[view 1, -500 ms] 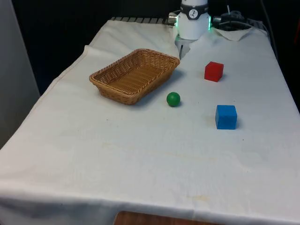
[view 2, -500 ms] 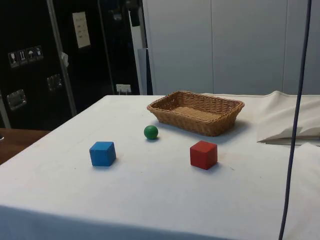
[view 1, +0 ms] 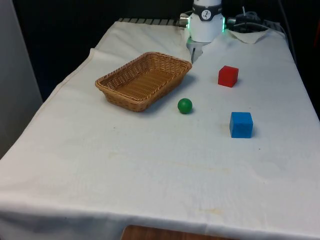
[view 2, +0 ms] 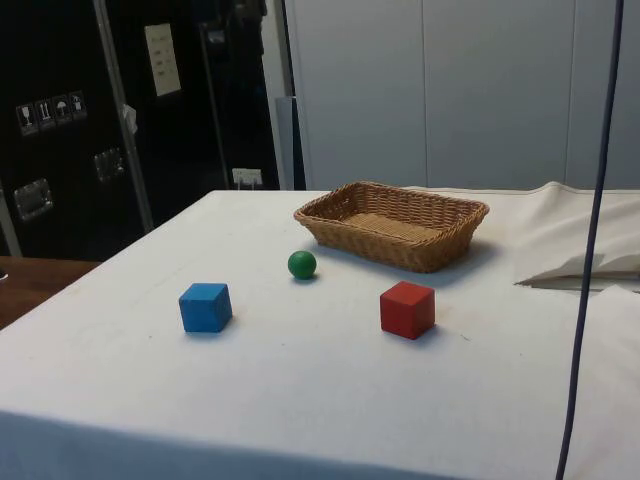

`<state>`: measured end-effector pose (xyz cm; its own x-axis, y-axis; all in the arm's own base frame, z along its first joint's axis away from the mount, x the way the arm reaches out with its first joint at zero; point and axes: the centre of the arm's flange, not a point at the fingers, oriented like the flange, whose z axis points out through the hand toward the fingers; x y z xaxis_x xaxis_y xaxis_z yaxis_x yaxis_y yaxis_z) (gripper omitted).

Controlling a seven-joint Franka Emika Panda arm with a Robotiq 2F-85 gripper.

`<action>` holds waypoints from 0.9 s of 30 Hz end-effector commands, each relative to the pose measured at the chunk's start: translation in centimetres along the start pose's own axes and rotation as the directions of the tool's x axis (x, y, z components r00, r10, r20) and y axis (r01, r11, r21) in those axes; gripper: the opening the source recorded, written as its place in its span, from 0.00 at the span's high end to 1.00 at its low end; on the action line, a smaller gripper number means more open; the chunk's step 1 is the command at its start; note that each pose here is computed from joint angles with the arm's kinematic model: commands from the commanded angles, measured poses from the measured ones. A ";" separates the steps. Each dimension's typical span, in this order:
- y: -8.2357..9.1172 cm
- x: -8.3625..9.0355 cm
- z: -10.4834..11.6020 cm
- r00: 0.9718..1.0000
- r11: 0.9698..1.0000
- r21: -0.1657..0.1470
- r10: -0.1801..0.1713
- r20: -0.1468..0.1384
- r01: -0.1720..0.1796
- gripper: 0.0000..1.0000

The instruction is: Place all non-red objects into the basket.

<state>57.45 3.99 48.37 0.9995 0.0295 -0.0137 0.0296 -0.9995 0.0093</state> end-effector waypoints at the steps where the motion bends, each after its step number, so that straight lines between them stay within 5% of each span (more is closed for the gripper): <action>1: -0.4 0.3 0.0 1.000 1.000 -0.005 0.003 -0.003 -0.003 0.00; 27: -4.5 2.0 1.0 0.999 1.000 0.001 -0.015 -0.035 0.015 0.00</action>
<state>59.11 8.18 47.39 0.9988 0.0469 0.0168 0.0468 -0.9989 0.0101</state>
